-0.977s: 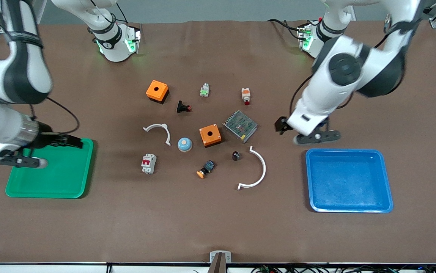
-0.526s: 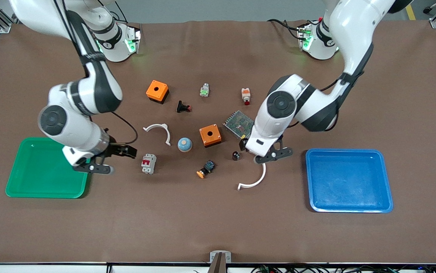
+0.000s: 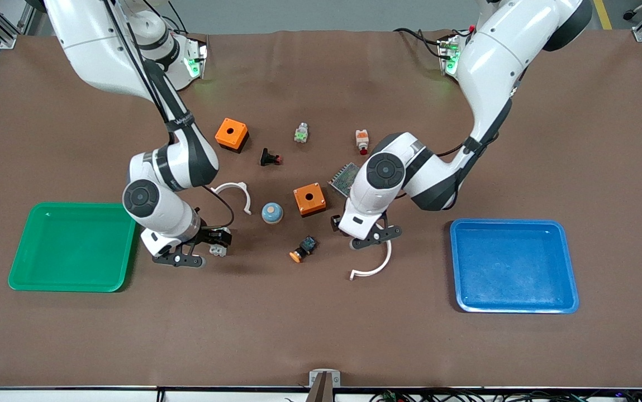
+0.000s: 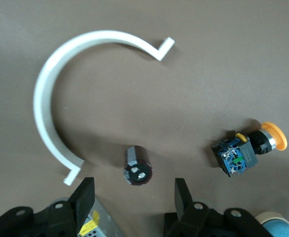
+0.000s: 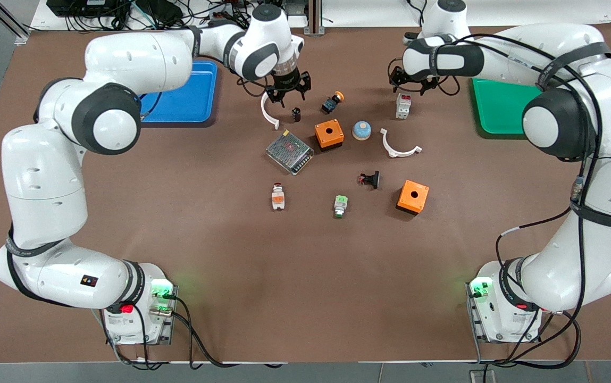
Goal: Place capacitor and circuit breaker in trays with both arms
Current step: 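Close the right gripper on the breaker while the left gripper grasps the capacitor, then carry the breaker to the green tray while the left gripper carries the capacitor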
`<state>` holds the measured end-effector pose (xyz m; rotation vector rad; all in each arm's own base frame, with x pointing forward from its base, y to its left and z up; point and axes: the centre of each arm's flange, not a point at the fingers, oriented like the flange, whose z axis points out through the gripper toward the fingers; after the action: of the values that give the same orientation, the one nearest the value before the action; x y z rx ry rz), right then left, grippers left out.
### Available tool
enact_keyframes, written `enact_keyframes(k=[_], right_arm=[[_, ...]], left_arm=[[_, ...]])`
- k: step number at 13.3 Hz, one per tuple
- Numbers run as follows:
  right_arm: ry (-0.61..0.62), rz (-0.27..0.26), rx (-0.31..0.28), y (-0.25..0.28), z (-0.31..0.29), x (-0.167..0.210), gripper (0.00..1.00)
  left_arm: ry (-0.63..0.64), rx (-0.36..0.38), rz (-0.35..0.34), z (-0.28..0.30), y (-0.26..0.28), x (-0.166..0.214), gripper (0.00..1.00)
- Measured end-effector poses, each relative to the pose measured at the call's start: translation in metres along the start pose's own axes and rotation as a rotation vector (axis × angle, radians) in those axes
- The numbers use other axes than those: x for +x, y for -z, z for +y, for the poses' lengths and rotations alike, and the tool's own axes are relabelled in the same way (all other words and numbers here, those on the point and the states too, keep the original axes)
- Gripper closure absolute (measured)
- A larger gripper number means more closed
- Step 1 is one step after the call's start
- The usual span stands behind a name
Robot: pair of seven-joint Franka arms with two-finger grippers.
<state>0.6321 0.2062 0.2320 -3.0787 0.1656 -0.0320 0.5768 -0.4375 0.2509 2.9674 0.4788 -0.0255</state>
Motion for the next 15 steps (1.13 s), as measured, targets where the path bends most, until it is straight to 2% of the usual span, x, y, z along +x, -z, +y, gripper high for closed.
enact_keyframes(k=[1,4,6,8,10,13,14,15], right_arm=[[-0.001,0.006,-0.001,-0.012,0.001,0.0,0.0],[-0.001,0.004,-0.009,-0.037,0.005,-0.004,0.0],[0.0,-0.004,-0.015,-0.044,0.008,-0.01,0.19],[-0.002,-0.006,-0.016,-0.045,0.007,-0.011,0.45],[-0.023,-0.005,-0.016,-0.044,0.007,-0.011,0.59],[-0.035,-0.019,-0.028,-0.027,0.017,-0.001,0.59],[-0.042,-0.039,-0.035,-0.01,0.027,0.009,0.59],[-0.049,-0.056,-0.044,0.012,0.044,0.021,0.59]], left_arm=[[-0.001,-0.001,-0.009,0.001,-0.01,-0.003,0.31],[-0.007,0.023,-0.008,-0.001,-0.026,-0.006,0.36],[-0.014,0.043,0.002,-0.001,-0.033,-0.009,0.37],[-0.016,0.052,0.005,-0.002,-0.04,-0.009,0.4],[-0.011,0.038,0.013,-0.004,-0.044,-0.006,0.41],[-0.014,0.035,0.01,-0.003,-0.049,-0.008,0.46],[-0.014,0.034,0.011,-0.002,-0.049,-0.008,0.52],[-0.014,0.033,0.012,-0.002,-0.048,-0.007,0.64]])
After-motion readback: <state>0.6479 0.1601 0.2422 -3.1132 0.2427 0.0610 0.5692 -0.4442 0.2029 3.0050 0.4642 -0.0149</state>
